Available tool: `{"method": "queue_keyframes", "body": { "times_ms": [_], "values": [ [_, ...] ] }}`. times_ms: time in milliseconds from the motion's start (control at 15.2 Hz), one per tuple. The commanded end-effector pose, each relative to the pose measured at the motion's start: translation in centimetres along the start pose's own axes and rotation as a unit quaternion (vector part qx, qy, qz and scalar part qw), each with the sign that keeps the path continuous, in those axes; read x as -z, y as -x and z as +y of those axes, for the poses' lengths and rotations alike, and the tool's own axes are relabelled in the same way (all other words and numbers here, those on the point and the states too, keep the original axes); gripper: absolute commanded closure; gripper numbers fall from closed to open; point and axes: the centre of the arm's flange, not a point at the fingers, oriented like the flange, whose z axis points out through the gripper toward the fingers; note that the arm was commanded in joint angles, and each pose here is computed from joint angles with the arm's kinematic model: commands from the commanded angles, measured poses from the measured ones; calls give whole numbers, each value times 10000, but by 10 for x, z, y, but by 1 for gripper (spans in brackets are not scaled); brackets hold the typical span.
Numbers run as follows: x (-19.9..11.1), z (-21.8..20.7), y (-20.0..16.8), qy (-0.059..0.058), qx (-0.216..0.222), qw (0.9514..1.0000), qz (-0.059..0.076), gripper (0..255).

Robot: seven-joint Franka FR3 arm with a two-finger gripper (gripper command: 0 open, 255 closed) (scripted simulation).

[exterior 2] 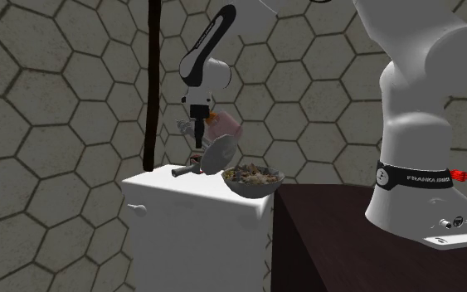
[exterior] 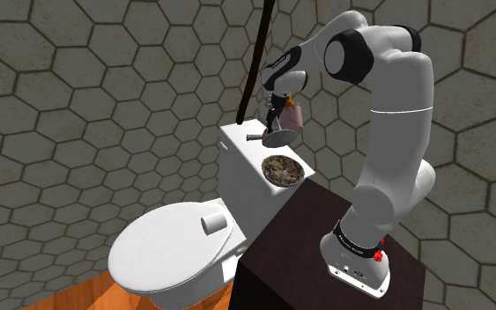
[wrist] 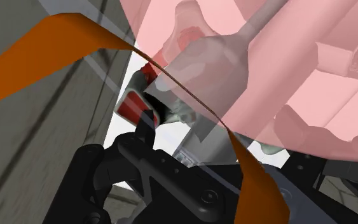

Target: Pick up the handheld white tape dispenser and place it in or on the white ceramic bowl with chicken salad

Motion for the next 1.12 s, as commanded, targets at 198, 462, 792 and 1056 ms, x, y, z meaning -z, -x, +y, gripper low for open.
{"method": "queue_keyframes", "body": {
  "times_ms": [198,462,792,1056],
  "values": [
    [-73,13,28,-58,5,9989,-456,0],
    [-81,13,29,-58,5,9989,-456,0],
    [-81,13,29,-58,5,9989,-456,0],
    [-101,2,20,-51,-2,9990,-448,255]
  ]
}}
